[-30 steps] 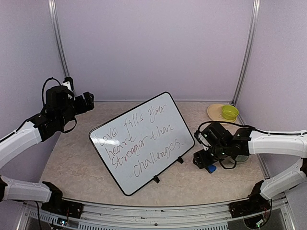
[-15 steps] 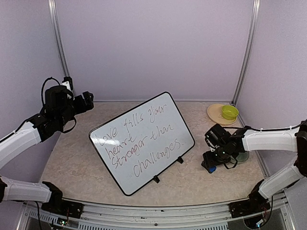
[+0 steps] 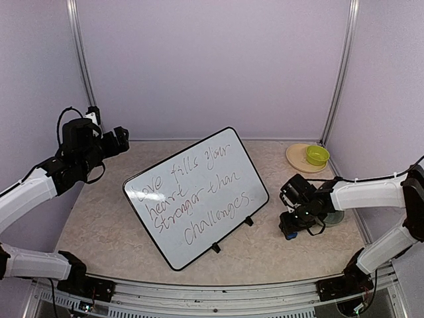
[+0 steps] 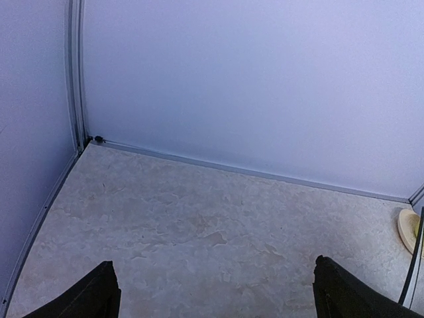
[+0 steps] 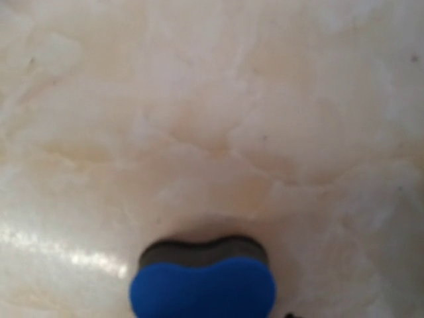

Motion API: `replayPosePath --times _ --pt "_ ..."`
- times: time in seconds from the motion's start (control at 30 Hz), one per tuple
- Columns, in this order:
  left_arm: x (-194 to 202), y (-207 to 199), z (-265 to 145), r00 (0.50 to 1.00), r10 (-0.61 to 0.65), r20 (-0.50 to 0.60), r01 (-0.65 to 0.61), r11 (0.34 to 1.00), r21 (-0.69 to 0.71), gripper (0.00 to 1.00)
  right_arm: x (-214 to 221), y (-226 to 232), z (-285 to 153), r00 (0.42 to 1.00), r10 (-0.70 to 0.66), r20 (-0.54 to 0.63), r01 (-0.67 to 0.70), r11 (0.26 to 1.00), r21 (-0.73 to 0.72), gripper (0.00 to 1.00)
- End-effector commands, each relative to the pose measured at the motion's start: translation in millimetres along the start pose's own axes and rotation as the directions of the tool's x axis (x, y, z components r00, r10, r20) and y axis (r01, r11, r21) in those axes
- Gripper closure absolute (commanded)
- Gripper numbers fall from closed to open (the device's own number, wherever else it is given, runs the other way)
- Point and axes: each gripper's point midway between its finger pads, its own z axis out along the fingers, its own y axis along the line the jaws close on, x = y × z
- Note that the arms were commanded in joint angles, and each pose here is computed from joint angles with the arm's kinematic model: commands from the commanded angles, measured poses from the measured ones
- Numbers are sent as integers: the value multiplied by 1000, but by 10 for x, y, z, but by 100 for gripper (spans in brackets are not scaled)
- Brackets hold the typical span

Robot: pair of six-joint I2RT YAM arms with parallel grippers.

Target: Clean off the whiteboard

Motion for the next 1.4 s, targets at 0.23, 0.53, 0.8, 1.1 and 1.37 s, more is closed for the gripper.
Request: replayPosePath --times 0.23,0.53,0.8,1.1,1.37 --pt "-31 23 15 1000 -12 4 12 1000 4 1 77 9 -9 1000 16 -24 -17 1000 -23 51" --pt "-31 20 15 1000 -12 3 12 1000 8 1 55 -23 -34 1000 26 -7 -26 1000 -9 78" --pt "-28 17 17 1000 -12 2 12 1000 9 1 56 5 -25 1000 6 -7 -7 1000 -11 90" --pt "-16 11 20 1000 -11 -2 11 1000 14 1 110 20 51 999 -21 -34 22 1000 22 79" --pt "-21 11 18 1000 -12 -1 12 1000 13 1 125 46 48 999 -34 -38 35 999 36 74"
